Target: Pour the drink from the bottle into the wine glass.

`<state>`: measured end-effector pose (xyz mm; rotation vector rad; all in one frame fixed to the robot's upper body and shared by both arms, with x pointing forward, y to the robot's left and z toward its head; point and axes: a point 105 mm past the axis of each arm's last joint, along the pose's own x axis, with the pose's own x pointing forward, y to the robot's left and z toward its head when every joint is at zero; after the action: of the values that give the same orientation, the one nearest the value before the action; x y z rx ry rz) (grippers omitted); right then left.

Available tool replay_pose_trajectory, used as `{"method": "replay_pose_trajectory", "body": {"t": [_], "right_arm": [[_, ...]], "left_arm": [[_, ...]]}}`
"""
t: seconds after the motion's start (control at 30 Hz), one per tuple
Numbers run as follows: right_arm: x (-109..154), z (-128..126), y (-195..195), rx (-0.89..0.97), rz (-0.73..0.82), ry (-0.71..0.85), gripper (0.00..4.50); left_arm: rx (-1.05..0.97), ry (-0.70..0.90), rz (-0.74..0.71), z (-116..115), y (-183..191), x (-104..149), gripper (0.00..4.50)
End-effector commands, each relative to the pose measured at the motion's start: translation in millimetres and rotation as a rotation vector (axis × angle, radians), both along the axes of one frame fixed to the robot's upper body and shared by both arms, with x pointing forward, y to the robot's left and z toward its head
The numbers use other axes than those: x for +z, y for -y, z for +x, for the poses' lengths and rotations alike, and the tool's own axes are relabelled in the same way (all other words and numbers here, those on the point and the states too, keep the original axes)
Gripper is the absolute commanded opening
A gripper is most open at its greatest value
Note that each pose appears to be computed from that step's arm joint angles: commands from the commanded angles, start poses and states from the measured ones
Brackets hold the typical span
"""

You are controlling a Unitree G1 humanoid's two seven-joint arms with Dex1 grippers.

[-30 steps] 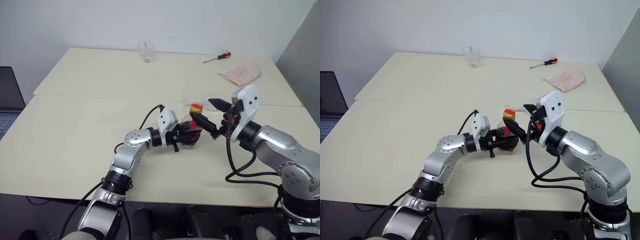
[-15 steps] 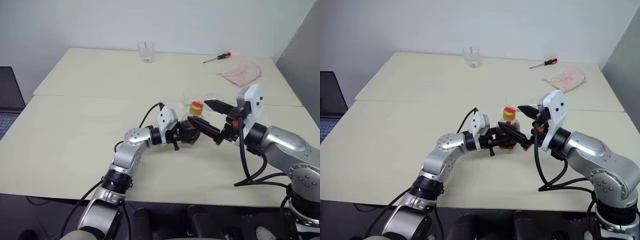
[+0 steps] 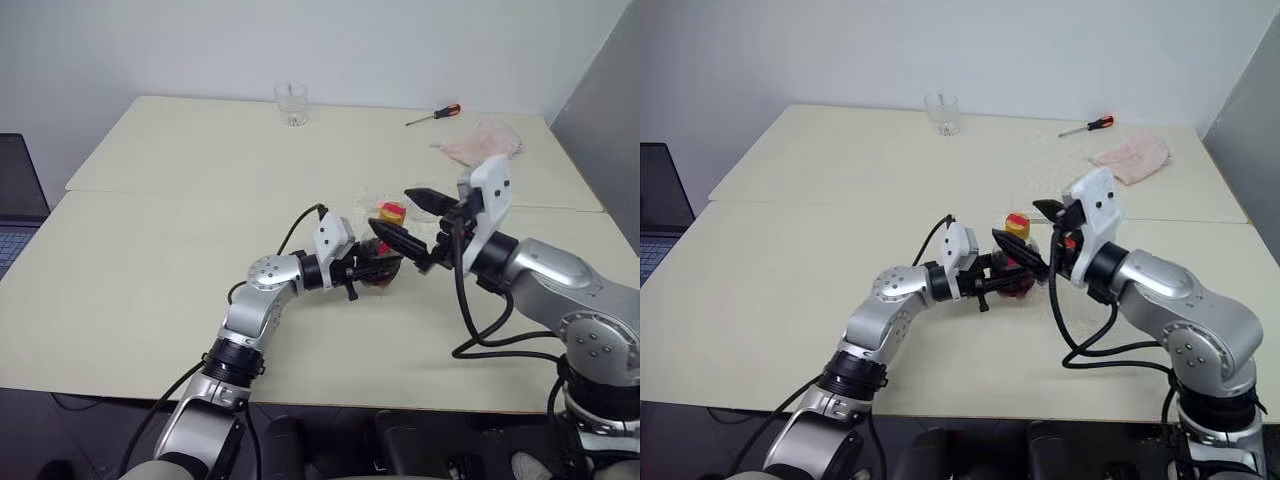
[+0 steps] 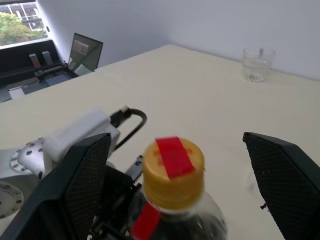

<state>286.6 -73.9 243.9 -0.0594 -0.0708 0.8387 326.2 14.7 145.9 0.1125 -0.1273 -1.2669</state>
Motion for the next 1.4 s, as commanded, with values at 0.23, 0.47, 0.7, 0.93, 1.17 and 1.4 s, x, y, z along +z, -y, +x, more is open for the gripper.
{"method": "replay_pose_trajectory", "body": {"t": [0.23, 0.47, 0.7, 0.93, 1.17, 1.4], "right_arm": [[11, 15, -2, -0.057, 0.018, 0.047, 4.5], [11, 24, 6, -0.102, 0.037, 0.046, 4.5], [9, 22, 14, -0.114, 0.045, 0.036, 4.5], [8, 19, 20, -0.121, 0.043, 0.037, 4.5], [6, 13, 22, -0.103, 0.032, 0.036, 4.5], [2, 7, 20, -0.082, 0.02, 0.028, 4.5]], "left_arm": [[-0.013, 0.074, -0.034, -3, 2, 19, 1.13], [-0.009, 0.072, -0.036, -3, 2, 19, 1.13], [-0.01, 0.07, -0.037, -3, 2, 19, 1.13], [-0.012, 0.072, -0.035, -3, 3, 19, 1.13], [-0.013, 0.073, -0.032, -2, 3, 19, 1.13], [-0.014, 0.073, -0.03, -3, 3, 18, 1.13]]}}
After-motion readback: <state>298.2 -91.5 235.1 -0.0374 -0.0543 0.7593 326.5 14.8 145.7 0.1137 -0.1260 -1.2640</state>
